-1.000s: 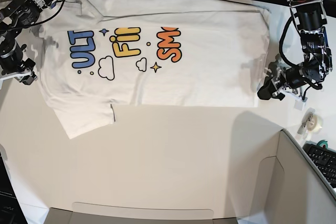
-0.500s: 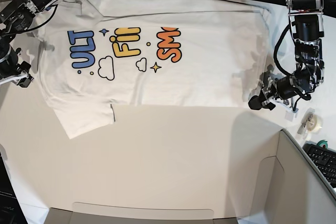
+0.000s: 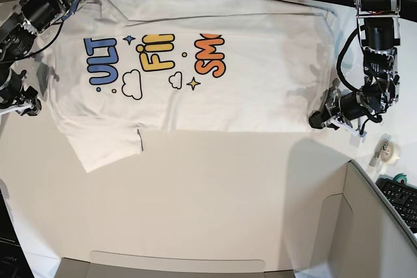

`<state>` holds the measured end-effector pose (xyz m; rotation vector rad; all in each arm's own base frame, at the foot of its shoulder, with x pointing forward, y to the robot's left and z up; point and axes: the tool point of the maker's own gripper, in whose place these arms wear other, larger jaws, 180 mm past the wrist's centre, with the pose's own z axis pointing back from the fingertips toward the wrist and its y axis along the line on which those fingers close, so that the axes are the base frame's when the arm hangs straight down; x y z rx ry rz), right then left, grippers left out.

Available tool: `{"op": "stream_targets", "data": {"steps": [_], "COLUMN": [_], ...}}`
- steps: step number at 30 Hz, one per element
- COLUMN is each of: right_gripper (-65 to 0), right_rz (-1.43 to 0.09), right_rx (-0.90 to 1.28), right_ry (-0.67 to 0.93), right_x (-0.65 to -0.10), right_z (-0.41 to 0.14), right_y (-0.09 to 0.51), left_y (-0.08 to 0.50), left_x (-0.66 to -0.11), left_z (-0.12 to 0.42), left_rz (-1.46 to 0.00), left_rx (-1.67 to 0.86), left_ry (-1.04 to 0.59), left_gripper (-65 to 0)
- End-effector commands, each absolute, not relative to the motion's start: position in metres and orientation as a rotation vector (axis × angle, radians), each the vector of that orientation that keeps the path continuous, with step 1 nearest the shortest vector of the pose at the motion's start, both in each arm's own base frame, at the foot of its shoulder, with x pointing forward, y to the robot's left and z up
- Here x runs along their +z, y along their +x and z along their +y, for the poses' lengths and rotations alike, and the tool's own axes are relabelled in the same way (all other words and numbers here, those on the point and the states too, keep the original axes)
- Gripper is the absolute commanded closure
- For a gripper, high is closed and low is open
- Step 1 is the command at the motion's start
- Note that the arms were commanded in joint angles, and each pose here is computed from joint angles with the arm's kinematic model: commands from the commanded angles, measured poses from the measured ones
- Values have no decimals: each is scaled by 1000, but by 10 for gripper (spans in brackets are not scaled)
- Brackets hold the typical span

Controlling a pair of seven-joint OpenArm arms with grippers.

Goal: Layout the t-shirt on the table in an organized manner, then fold the t-shirt properly
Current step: 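Grasp the shirt's side edges near the hem with both grippers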

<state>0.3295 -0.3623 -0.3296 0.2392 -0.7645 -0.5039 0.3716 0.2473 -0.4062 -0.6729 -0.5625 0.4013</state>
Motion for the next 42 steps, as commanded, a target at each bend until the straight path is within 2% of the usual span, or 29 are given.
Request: {"op": "stream_targets", "data": {"steps": [1, 6, 13, 22, 28, 30, 34, 38, 42], "right_gripper": [-194, -198, -291, -292, -288, -243, 0, 0, 0], "right_rz": [-812, -786, -778, -682, -665, -663, -649, -645, -711], "right_rx": [-486, -449, -347, -301, -298, -298, -274, -241, -207], "right_ry": [253, 306, 291, 353, 364, 366, 359, 345, 317], "right_x": [-313, -321, -342, -374, -381, -382, -385, -383, -361], "right_z": [-367, -361, -340, -297, -289, -288, -283, -280, -282], "right_y": [347, 380, 406, 406, 403, 402, 402, 404, 413], "left_y": [376, 376, 376, 376, 376, 376, 376, 377, 385], "left_x": [-399, -399, -399, -399, -399, -399, -399, -397, -383], "left_z": [254, 254, 254, 253, 253, 253, 253, 253, 251], "left_rz": [-574, -573, -573, -574, -574, -574, -573, -580, -618], "left_rx": [387, 386, 386, 386, 386, 386, 386, 384, 356], "left_ry": [-654, -654, -654, -656, -656, -656, -655, -661, -667], "left_gripper": [-21, -21, -22, -23, -21, -21, -19, 0, 0]}}
